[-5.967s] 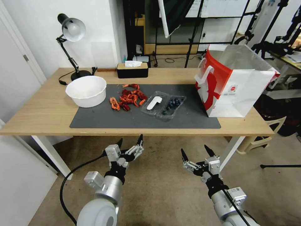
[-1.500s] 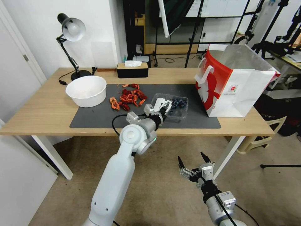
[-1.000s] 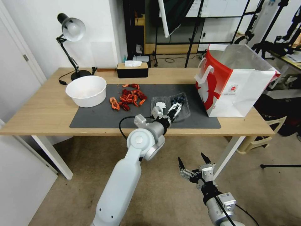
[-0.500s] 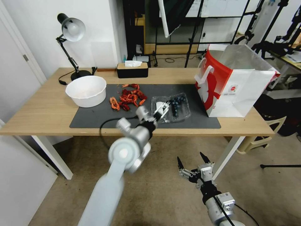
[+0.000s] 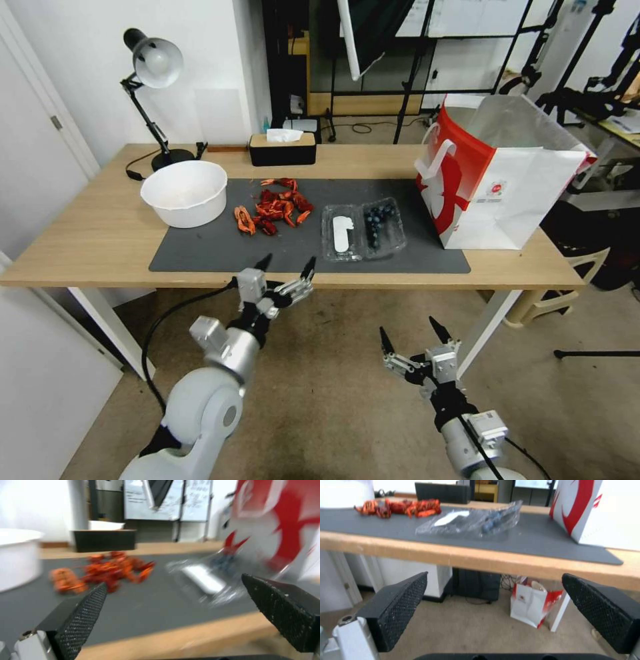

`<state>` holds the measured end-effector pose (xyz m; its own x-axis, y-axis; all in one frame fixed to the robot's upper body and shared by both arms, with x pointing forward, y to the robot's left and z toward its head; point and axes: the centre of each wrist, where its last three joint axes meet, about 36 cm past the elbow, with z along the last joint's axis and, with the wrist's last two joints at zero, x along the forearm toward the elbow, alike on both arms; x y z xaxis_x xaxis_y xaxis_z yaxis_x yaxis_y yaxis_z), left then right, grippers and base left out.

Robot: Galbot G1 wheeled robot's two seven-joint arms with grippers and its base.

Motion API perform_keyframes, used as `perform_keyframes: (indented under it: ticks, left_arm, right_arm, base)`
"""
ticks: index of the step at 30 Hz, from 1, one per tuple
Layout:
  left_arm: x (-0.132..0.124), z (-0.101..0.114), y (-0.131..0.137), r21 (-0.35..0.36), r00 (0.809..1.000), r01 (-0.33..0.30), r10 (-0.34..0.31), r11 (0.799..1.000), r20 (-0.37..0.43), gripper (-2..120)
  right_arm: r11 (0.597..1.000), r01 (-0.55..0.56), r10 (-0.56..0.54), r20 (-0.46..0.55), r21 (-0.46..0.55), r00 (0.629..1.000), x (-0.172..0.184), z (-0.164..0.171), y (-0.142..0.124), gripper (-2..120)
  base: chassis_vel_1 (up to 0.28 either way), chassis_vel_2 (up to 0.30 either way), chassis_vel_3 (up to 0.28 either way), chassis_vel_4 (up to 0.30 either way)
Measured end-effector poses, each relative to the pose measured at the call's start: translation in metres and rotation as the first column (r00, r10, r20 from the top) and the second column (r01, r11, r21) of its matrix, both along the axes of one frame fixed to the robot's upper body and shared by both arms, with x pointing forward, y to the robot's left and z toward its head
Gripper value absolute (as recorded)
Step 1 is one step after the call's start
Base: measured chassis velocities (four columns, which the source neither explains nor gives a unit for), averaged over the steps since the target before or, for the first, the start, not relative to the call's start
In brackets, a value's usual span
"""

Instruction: Close the takeout container lid, then place the container into the takeout bag.

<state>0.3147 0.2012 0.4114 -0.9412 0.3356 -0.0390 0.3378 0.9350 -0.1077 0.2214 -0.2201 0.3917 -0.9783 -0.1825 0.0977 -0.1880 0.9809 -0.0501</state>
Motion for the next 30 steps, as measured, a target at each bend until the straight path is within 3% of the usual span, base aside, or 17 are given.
perform_keyframes:
  ticks: [2,6,30]
  left_arm:
    - [-0.016,-0.016,0.01,0.097,0.998,-0.055,0.055,0.994,-0.001,100]
    - [-0.03,-0.029,0.016,0.134,0.995,-0.089,0.092,0.987,-0.021,100]
    - [-0.037,-0.042,0.01,0.113,0.991,-0.12,0.126,0.986,-0.048,100]
  right_arm:
    - [1.0,0.008,-0.008,0.016,0.022,1.0,0.001,0.003,-0.004,100]
    - [0.998,0.024,-0.026,0.038,0.054,0.999,-0.001,0.005,-0.01,100]
    - [0.996,0.038,-0.042,0.055,0.076,0.998,0.002,0.005,-0.014,100]
  base:
    - [0.0,0.0,0.0,0.0]
    - [0.0,0.0,0.0,0.0]
    - [0.0,0.0,0.0,0.0]
